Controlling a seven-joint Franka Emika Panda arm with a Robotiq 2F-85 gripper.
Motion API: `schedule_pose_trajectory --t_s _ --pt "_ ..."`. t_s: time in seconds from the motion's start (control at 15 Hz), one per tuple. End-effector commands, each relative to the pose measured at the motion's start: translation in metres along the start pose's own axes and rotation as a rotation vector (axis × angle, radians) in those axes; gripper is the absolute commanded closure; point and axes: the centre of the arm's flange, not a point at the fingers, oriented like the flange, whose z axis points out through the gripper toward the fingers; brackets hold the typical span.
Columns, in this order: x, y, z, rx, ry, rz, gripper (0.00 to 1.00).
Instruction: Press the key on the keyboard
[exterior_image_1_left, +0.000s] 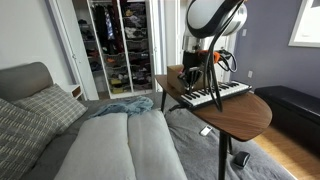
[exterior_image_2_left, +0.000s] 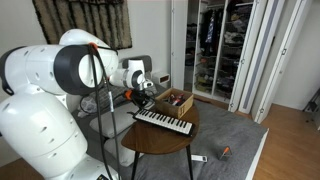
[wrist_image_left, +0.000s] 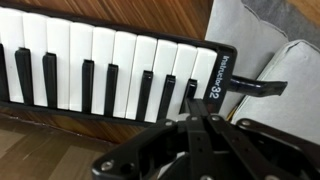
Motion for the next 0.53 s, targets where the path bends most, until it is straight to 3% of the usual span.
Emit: schedule_pose_trajectory --t_s 0.0,0.33,0.4,0.47 --pt "-0.007 -0.007 -0.017 -0.025 0.003 0.005 1.00" --pt "-0.011 -0.009 -0.029 -0.024 0.010 0.000 1.00" --pt "-0.012 -0.010 -0.032 -0.025 0.011 -0.003 0.83" --pt "-0.013 -0.011 -0.036 -0.019 0.010 -0.005 0.73"
